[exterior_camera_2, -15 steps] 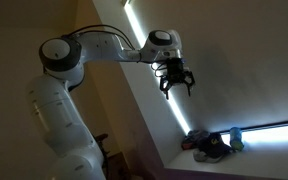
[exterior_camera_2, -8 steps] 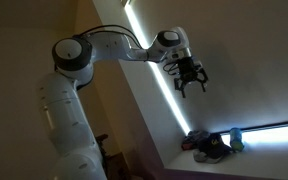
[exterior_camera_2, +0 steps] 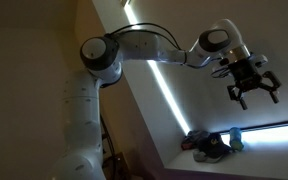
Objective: Move the bottle to the left
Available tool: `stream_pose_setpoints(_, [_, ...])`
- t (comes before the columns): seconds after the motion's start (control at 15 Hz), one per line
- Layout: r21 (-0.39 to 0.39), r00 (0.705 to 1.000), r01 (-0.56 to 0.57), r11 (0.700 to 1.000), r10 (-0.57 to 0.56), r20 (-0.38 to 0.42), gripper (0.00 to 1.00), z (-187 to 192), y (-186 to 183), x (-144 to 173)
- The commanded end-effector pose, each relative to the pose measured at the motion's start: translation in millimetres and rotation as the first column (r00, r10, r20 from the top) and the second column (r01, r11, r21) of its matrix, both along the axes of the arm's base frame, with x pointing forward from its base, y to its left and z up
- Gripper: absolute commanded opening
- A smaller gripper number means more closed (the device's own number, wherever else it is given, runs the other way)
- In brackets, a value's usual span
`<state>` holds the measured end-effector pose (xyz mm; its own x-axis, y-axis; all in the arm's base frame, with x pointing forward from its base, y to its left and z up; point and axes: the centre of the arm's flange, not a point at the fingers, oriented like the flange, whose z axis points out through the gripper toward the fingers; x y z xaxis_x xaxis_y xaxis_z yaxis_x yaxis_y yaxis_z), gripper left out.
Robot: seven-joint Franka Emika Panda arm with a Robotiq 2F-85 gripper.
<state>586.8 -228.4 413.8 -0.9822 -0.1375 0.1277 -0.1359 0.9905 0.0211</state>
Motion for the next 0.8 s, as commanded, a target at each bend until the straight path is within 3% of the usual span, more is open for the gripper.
stream_pose_setpoints(0.0, [0.003, 1.0, 0.007, 1.0, -0.007, -0.007, 1.0, -5.5, -2.9, -0.1])
stream_pose_setpoints(0.13, [-0.032, 0.999, 0.017, 0.999, -0.016, 0.035, 1.0, -0.5, 5.1, -1.2])
stream_pose_setpoints(0.2, [-0.025, 0.989, 0.117, 0.993, -0.114, 0.097, 1.0, -2.0, 6.0, 10.5])
stream_pose_setpoints(0.33, [0.027, 0.969, 0.187, 0.982, -0.189, 0.159, 1.0, -20.2, -19.6, 42.4])
stream_pose_setpoints(0.53, [0.051, 0.909, 0.35, 0.935, -0.352, 0.222, 1.0, -70.9, -67.5, 70.5])
stream_pose_setpoints(0.73, [0.046, 0.829, 0.504, 0.863, -0.498, 0.253, 1.0, -130.8, -101.9, 60.1])
